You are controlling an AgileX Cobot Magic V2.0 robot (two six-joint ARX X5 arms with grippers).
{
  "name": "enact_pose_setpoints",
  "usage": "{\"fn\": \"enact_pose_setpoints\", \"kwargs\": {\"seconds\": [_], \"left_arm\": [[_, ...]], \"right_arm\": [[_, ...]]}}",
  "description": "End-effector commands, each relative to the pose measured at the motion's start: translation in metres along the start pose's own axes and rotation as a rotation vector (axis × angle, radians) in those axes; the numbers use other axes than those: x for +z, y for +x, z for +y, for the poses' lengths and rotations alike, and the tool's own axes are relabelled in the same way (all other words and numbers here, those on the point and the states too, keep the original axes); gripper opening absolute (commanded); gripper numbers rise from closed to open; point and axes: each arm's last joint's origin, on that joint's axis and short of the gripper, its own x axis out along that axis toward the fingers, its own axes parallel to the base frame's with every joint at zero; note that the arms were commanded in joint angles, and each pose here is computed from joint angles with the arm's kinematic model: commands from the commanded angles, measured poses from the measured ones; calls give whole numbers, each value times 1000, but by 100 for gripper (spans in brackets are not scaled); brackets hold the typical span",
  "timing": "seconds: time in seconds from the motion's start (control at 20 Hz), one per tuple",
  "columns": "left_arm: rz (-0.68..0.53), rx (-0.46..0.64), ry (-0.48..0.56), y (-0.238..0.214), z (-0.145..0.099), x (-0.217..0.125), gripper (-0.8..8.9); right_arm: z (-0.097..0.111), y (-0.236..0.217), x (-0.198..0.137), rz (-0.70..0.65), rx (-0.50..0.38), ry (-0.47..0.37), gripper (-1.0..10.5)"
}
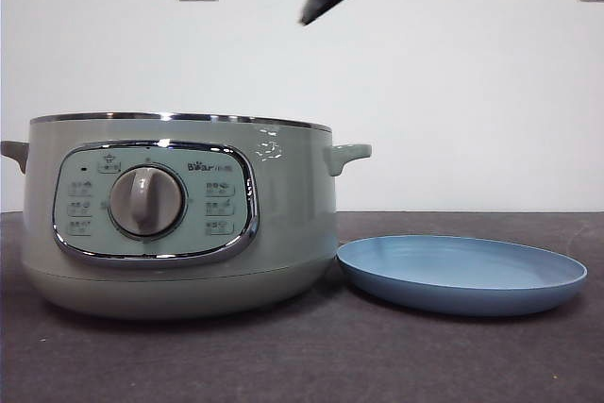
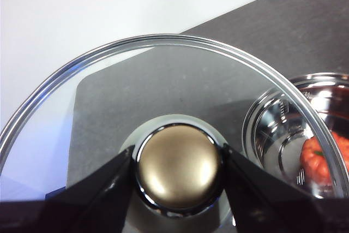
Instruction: Take the pumpkin out from the steamer,put the pumpkin in the blue plate,close the lid
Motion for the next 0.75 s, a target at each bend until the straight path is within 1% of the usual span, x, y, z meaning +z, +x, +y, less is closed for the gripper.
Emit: {"fn": "enact_pose_setpoints", "kwargs": {"seconds": [0.05,0.2,0.25,0.4,0.75], "left_arm": [[-43,15,-10,-7,4,3,-9],[-22,11,1,-7,4,2,-9],[-21,11,2,-6,4,1,-9],[-22,11,1,-6,4,2,-9],[-18,11,3,-6,3,1,-9]], "right_arm": [[13,21,18,41,-23,-81,546],[24,54,25,85,-32,-138,546],[25,66,23,109,-36,-141,546],[22,98,18,180,-29,-151,546],[16,164,2,306,-16,-145,545]]}}
